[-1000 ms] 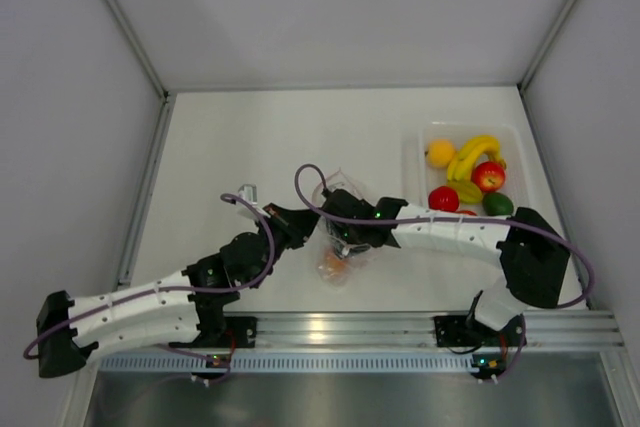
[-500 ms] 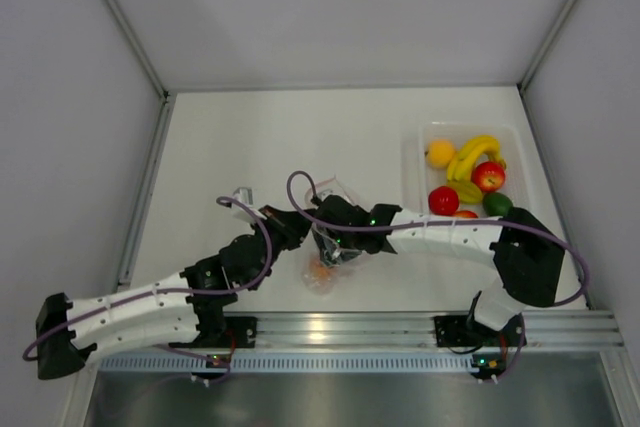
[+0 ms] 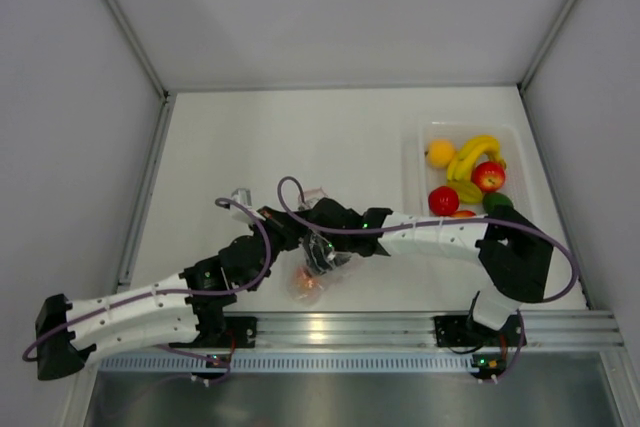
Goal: Open the zip-top bag and remove the fake food
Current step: Pick up the fake fruit from the zipper food storage bag.
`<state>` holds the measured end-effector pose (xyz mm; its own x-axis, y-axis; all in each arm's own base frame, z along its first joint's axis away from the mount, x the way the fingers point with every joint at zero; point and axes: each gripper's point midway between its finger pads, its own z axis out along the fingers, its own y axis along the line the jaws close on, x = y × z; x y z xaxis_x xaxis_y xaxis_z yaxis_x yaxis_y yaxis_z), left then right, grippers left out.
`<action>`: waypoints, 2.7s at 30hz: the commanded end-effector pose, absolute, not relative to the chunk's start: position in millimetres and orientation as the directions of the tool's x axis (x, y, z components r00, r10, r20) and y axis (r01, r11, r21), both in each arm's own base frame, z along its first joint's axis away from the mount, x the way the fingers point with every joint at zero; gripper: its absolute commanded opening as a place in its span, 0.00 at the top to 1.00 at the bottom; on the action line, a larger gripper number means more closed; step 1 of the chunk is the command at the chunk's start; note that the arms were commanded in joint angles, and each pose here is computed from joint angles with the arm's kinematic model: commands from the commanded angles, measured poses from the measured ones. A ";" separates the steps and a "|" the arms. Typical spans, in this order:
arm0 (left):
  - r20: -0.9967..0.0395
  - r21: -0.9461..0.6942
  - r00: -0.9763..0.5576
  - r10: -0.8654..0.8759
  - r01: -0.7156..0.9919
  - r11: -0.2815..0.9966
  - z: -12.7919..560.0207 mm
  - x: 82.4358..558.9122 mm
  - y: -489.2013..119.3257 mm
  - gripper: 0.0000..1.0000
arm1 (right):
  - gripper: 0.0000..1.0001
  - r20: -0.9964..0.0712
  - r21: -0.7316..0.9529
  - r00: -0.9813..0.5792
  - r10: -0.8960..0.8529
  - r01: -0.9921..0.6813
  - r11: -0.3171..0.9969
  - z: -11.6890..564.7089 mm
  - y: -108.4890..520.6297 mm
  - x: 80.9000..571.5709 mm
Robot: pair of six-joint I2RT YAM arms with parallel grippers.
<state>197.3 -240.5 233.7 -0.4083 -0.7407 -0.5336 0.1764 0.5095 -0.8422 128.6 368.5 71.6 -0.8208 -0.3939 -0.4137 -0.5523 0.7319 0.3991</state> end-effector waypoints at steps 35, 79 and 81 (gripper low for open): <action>-0.531 -0.847 -0.383 -0.756 0.217 0.484 268.5 198.4 -240.0 1.00 | 0.78 -0.452 0.360 -0.791 -0.411 -0.584 0.728 71.2 356.1 125.7; -0.532 -0.846 -0.405 -0.743 0.286 0.450 260.7 196.8 -260.1 1.00 | 0.92 -0.480 -0.250 -0.807 -0.343 -0.249 0.936 115.0 184.1 236.7; -0.536 -0.843 -0.397 -0.745 0.291 0.452 261.6 196.3 -256.5 1.00 | 0.92 -0.477 -0.308 -0.806 -0.352 -0.222 0.925 118.3 178.2 237.2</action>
